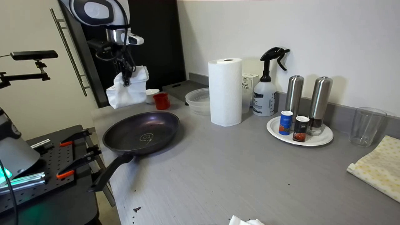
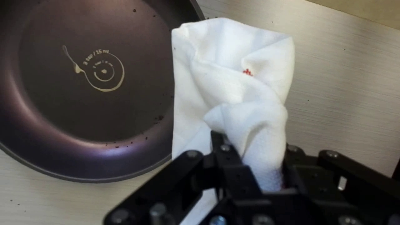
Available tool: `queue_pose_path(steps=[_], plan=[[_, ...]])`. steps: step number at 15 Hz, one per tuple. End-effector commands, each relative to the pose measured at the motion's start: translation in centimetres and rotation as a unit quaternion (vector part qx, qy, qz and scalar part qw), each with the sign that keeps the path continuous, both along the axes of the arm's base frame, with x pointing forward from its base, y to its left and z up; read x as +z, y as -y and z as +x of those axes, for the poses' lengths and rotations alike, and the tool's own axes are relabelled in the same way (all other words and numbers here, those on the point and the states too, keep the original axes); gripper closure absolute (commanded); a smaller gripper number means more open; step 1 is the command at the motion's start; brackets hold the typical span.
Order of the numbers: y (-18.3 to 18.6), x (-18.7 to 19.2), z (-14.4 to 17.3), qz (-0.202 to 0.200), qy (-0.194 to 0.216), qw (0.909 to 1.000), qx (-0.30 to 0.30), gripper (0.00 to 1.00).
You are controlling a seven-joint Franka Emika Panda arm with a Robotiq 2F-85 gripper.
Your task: Wipe the pan using the towel
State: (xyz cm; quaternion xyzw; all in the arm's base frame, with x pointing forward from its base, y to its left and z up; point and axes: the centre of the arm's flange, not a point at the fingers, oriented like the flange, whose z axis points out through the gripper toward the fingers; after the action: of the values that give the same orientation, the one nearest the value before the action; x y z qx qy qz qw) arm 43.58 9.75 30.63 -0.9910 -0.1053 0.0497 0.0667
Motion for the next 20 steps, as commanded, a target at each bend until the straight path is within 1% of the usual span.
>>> queue_pose_path(steps=[1, 7, 10, 13, 20], plan=[[2.6, 0.0, 0.0, 0.019, -0.001, 0.9998, -0.010, 0.94], [6.8, -1.5, 0.5, 0.039, -0.002, 0.9985, -0.038, 0.94], [8.5, -3.3, 1.1, 0.043, -0.005, 0.9977, -0.052, 0.94], [9.4, -5.3, 1.4, 0.041, -0.006, 0.9975, -0.058, 0.94], [10.1, -10.0, 1.8, 0.024, 0.002, 0.9968, -0.076, 0.94]])
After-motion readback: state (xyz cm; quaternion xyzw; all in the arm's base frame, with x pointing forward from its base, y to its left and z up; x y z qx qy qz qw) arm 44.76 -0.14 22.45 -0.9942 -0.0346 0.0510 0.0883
